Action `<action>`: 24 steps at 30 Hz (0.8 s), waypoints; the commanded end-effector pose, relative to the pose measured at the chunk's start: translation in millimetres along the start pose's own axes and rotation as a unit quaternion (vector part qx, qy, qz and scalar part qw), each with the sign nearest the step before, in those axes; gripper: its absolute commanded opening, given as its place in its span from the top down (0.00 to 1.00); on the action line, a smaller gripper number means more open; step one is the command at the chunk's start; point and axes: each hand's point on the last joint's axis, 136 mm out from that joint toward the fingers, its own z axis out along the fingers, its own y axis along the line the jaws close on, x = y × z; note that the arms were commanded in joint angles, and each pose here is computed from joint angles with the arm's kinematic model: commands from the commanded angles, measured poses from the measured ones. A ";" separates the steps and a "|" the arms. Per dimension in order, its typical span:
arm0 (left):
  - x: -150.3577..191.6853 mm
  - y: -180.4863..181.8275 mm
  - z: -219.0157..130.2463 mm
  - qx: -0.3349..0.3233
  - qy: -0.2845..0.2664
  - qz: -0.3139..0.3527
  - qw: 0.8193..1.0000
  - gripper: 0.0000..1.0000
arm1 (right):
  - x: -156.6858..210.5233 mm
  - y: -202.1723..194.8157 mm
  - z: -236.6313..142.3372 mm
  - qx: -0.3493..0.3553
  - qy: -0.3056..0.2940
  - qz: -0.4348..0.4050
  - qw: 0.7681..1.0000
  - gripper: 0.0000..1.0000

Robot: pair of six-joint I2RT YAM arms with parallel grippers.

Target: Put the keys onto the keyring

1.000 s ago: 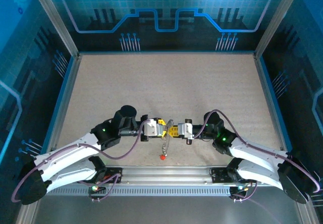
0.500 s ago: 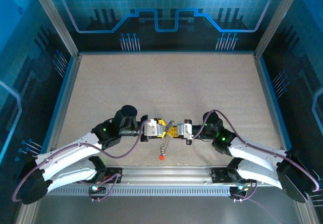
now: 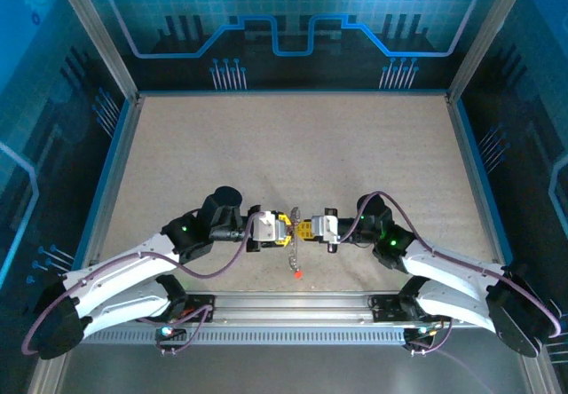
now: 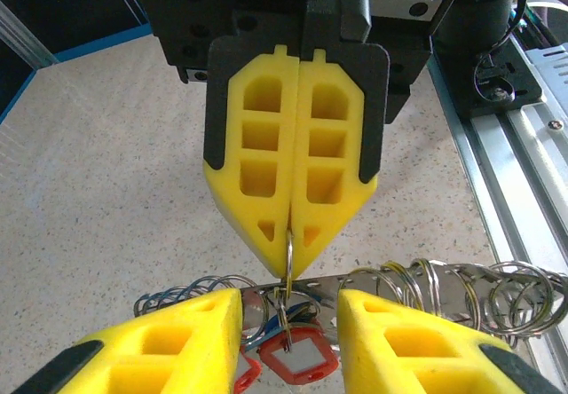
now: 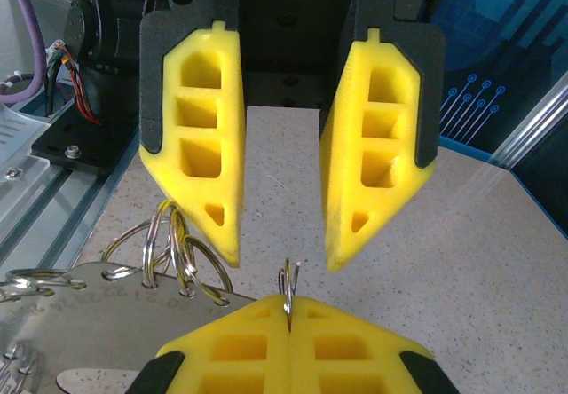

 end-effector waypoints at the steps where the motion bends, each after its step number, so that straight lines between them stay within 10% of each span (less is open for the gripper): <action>1: 2.9 -5.8 2.4 0.014 -0.004 -0.019 1.000 0.66 | -30.8 -14.1 -1.0 0.009 -0.043 -0.034 0.998 1.00; 24: -5.2 14.1 -4.2 -0.022 0.023 -0.008 0.999 1.00 | -8.5 -11.8 -1.7 0.005 0.019 -0.021 1.000 0.92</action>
